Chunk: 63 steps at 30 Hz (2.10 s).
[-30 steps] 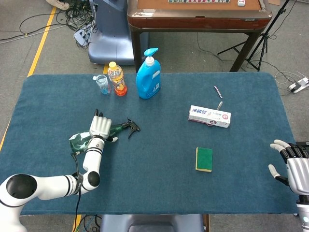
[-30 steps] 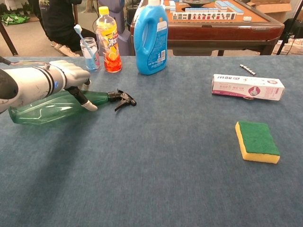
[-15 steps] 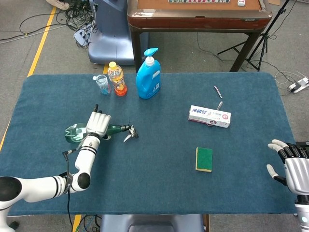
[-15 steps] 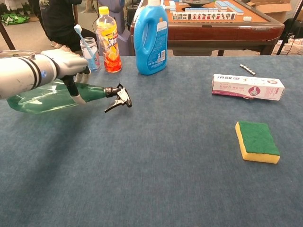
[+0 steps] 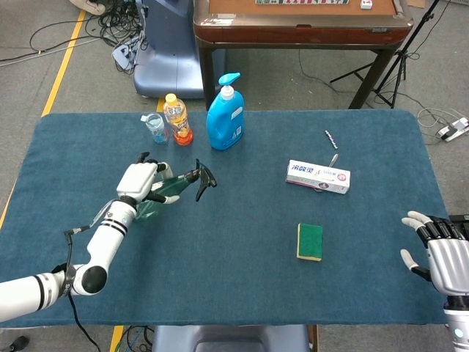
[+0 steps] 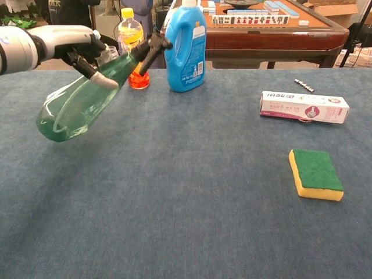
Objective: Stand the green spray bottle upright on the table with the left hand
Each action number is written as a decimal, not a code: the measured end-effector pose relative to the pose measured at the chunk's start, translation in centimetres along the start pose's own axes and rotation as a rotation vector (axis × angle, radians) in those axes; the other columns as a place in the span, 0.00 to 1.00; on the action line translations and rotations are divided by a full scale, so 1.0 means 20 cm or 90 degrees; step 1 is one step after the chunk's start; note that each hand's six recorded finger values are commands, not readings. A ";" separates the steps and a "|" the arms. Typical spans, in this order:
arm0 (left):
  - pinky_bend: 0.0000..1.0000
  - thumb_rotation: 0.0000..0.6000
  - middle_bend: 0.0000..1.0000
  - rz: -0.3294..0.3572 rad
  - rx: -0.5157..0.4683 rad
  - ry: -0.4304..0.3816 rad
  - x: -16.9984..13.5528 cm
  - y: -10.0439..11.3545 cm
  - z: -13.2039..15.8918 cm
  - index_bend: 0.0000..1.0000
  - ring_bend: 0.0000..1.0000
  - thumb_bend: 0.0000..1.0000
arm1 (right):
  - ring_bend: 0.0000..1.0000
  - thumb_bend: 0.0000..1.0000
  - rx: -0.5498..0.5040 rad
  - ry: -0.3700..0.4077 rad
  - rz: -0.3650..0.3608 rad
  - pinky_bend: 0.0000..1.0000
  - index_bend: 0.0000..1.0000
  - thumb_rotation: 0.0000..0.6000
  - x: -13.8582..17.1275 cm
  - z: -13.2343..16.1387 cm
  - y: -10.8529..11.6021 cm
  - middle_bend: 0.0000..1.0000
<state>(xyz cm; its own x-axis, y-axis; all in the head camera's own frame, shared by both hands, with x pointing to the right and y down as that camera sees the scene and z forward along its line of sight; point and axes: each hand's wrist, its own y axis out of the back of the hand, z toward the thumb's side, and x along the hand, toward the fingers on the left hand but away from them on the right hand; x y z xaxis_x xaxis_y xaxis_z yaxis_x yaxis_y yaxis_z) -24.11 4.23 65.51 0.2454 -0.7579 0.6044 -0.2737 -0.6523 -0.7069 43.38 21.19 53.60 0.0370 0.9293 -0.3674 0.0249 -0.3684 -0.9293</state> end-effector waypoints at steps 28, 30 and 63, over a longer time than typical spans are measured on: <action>0.00 1.00 0.49 0.120 -0.401 -0.109 0.06 -0.12 -0.18 0.46 0.23 0.24 | 0.19 0.27 0.006 -0.018 0.000 0.22 0.29 1.00 0.02 -0.03 0.01 0.24; 0.00 1.00 0.49 0.129 -0.391 -0.111 0.07 -0.14 -0.20 0.46 0.23 0.24 | 0.19 0.27 0.006 -0.019 0.000 0.22 0.29 1.00 0.02 -0.03 0.01 0.24; 0.00 0.51 0.36 0.101 -0.311 -0.106 -0.06 -0.17 -0.37 0.33 0.14 0.24 | 0.19 0.27 0.006 -0.011 -0.004 0.22 0.29 1.00 0.02 -0.01 0.02 0.24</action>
<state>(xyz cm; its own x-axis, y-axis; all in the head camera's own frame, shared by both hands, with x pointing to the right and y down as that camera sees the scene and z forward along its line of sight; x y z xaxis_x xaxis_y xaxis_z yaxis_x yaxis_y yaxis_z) -30.33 7.25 69.93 0.2989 -0.8615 0.4105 -0.7097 -0.4882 -0.5078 43.61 21.40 53.14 0.0192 0.9318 -0.3624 0.0151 -0.3627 -0.9318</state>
